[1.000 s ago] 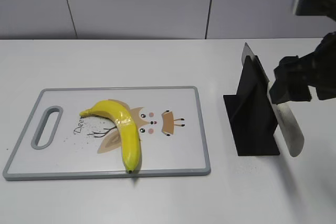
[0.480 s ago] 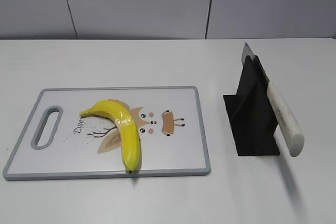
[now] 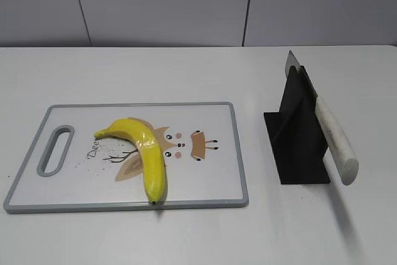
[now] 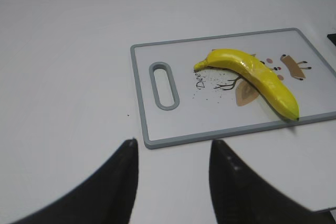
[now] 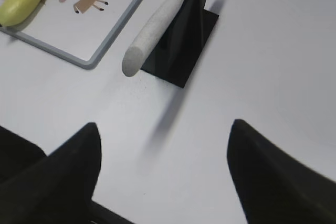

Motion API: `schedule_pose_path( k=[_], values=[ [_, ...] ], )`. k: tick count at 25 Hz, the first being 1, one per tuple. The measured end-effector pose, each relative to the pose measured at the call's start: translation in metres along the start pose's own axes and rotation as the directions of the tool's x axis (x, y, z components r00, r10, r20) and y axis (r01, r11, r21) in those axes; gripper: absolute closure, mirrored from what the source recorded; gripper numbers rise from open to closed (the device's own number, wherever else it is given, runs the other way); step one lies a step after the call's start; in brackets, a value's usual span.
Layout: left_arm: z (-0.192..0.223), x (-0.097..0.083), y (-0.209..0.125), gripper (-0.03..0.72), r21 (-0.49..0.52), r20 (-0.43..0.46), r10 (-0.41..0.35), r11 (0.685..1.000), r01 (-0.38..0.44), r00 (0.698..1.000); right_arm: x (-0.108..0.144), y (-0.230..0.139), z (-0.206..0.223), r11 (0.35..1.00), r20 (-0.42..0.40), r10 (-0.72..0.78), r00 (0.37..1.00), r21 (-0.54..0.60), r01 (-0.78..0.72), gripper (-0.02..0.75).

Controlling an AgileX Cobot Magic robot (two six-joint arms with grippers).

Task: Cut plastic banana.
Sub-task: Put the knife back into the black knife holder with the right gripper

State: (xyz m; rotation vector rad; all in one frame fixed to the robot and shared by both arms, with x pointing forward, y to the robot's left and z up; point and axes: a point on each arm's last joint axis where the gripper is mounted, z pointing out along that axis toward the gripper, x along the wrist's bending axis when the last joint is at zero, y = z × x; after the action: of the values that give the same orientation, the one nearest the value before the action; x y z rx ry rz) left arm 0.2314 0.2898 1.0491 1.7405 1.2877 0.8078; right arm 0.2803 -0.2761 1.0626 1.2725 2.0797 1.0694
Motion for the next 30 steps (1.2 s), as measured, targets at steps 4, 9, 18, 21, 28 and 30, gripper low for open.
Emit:
schedule_pose_path(
  k=[4, 9, 18, 21, 28, 30],
  values=[
    [0.0, 0.0, 0.0, 0.254, 0.0, 0.0, 0.0, 1.0, 0.0, 1.0, 0.0, -0.015, -0.01, 1.0, 0.006, -0.007, 1.0, 0.01, 0.007, 0.145],
    [0.0, 0.0, 0.0, 0.254, 0.0, 0.0, 0.0, 1.0, 0.0, 1.0, -0.001, -0.025, -0.017, 1.0, 0.015, -0.013, 1.0, -0.01, 0.013, 0.155],
    [0.0, 0.0, 0.0, 0.264, 0.0, 0.0, -0.003, 1.0, 0.003, 1.0, 0.0, -0.039, -0.037, 0.987, 0.021, -0.015, 1.0, -0.161, 0.018, 0.189],
    [0.0, 0.0, 0.0, 0.266, 0.0, 0.0, -0.003, 1.0, 0.003, 1.0, 0.0, -0.039, -0.037, 0.987, 0.027, -0.006, 1.0, -0.163, 0.011, 0.19],
    [0.0, 0.0, 0.0, 0.271, 0.0, 0.0, -0.004, 1.0, 0.004, 1.0, 0.001, -0.039, -0.037, 0.983, 0.175, 0.101, 0.979, -0.168, -0.072, 0.201],
    [0.0, 0.0, 0.0, 0.272, 0.0, 0.0, -0.004, 1.0, 0.004, 1.0, 0.002, -0.038, -0.036, 0.979, 0.237, 0.146, 0.961, -0.174, -0.106, 0.204]
  ],
)
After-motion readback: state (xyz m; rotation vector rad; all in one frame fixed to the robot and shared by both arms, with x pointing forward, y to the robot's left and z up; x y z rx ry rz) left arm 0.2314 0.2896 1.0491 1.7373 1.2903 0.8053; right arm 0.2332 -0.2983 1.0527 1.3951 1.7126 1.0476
